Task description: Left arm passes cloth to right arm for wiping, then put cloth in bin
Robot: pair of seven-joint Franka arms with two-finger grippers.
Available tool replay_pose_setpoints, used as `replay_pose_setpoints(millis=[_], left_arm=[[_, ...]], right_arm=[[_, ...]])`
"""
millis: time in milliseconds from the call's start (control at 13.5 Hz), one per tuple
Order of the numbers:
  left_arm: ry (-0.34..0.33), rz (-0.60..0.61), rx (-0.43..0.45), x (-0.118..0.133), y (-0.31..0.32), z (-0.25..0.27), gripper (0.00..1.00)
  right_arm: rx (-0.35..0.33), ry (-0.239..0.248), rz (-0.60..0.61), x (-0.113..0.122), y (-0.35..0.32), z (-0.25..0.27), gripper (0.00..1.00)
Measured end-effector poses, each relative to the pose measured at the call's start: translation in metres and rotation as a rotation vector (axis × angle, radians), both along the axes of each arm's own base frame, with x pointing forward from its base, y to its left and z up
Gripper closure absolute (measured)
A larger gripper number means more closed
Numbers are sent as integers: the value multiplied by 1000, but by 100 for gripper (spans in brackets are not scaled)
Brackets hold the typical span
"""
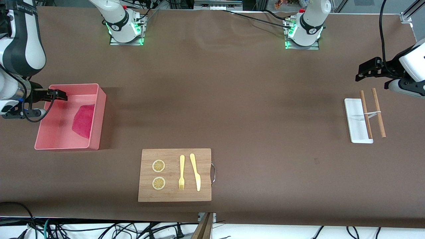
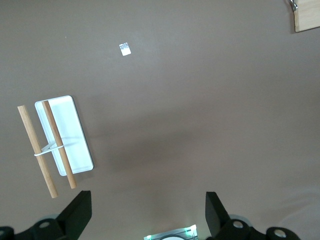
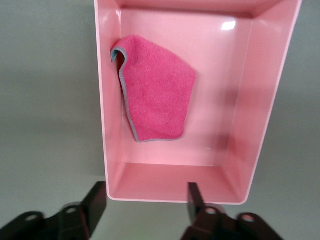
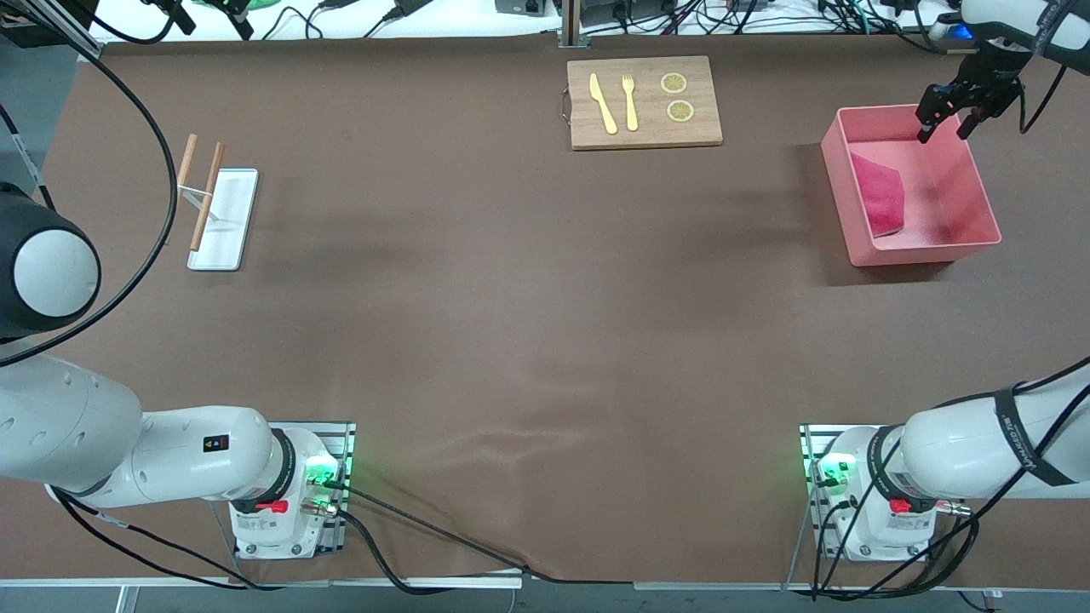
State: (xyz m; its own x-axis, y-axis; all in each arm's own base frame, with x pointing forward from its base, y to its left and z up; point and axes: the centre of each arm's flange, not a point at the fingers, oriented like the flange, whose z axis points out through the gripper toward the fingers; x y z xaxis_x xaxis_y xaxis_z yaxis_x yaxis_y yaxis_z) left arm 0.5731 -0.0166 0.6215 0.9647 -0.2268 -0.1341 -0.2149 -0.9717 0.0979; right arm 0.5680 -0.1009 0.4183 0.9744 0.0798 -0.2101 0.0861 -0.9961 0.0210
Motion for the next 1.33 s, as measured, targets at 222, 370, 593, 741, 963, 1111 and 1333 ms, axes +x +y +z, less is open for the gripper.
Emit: replay_pose_setpoints(millis=[222,370,593,741,963,1111,1333], left_arm=[[1,-57,-8,-1,-1,0,0],[2,-63,-8,-1,-10,-1,0],[-8,-60,10,-1,-49,-1,0],[-17,-100,51,-3,-79,-3,0],[-13,-105,83,2,-82,-12,0],[-17,-98,100,5,-76,-14,0],[-84,-95,110,15,-76,-12,0]], right_arm=[[6,-59,22,-6,16,45,0],[4,-90,13,-14,47,85,0],[-4,-94,-13,-29,86,134,0],[12,-94,-10,-30,97,144,0],[29,-75,-13,-32,104,149,0],[29,-81,-18,-32,110,159,0],[29,-92,-18,-31,110,164,0]])
